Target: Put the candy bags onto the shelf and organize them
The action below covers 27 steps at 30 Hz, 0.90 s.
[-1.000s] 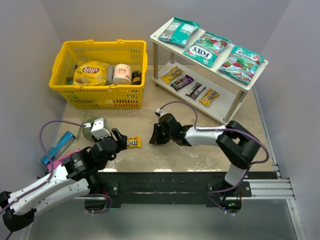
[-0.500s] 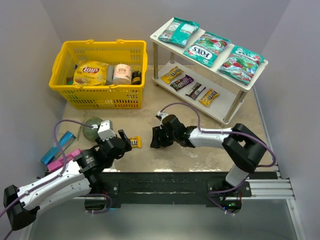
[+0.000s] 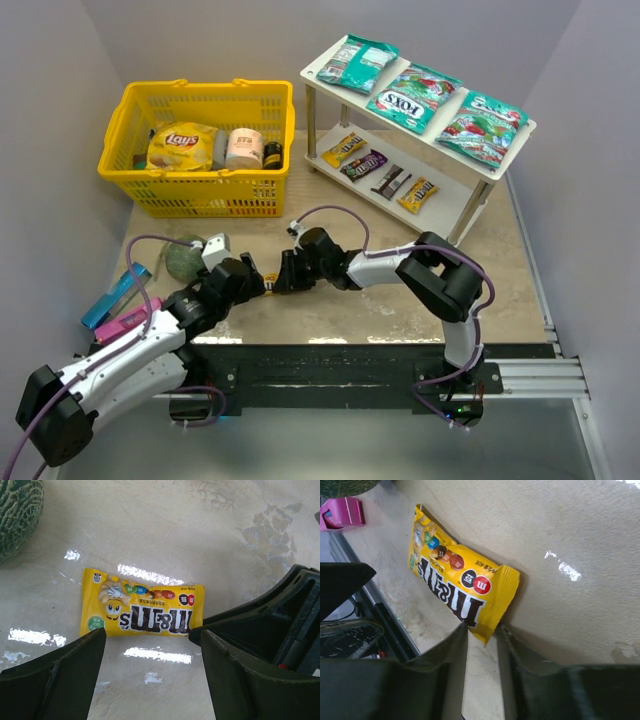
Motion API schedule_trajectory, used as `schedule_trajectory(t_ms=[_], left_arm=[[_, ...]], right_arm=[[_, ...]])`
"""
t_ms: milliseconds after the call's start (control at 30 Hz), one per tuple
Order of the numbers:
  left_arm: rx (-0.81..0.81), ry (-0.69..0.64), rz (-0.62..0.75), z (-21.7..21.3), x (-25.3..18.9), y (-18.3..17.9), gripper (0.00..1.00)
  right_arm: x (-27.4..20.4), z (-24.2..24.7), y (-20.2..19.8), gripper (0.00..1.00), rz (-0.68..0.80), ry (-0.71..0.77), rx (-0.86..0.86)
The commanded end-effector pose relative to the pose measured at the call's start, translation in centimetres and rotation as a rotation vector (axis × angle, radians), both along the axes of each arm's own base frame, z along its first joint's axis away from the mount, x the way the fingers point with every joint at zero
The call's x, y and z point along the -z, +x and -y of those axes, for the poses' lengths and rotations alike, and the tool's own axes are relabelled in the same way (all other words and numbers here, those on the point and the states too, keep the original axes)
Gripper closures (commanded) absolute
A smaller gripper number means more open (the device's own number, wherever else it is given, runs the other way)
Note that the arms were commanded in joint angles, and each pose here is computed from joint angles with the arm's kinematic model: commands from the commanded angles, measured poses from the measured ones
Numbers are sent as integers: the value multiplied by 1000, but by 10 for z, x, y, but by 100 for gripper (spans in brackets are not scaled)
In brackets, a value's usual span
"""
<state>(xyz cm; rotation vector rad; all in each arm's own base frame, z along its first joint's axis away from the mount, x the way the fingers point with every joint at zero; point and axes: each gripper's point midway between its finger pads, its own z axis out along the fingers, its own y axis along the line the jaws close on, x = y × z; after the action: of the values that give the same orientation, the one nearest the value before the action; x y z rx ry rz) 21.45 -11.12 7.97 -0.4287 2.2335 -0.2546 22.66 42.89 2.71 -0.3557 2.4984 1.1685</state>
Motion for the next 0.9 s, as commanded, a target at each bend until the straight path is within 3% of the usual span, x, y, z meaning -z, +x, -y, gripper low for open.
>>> schedule_trajectory(t_ms=[0, 133, 700, 733, 767, 833, 867], left_arm=[[16, -21, 32, 2, -4, 12, 18], [29, -45, 31, 4, -1, 16, 18], [141, -130, 31, 24, 19, 9, 23], [158, -146, 31, 28, 19, 9, 23], [162, -151, 26, 29, 21, 7, 23], [181, -179, 37, 35, 18, 8, 23], [188, -186, 36, 36, 20, 7, 23]], right_arm=[[1, -3, -1, 75, -21, 2, 4], [3, 1, -1, 100, -20, -14, 10], [0, 113, -9, 100, 80, -251, 101], [-1, 117, -6, 73, 100, -266, 116], [-8, 118, -3, 56, 119, -258, 129], [-15, 120, 5, 41, 156, -263, 166], [-18, 120, 8, 40, 162, -263, 172]])
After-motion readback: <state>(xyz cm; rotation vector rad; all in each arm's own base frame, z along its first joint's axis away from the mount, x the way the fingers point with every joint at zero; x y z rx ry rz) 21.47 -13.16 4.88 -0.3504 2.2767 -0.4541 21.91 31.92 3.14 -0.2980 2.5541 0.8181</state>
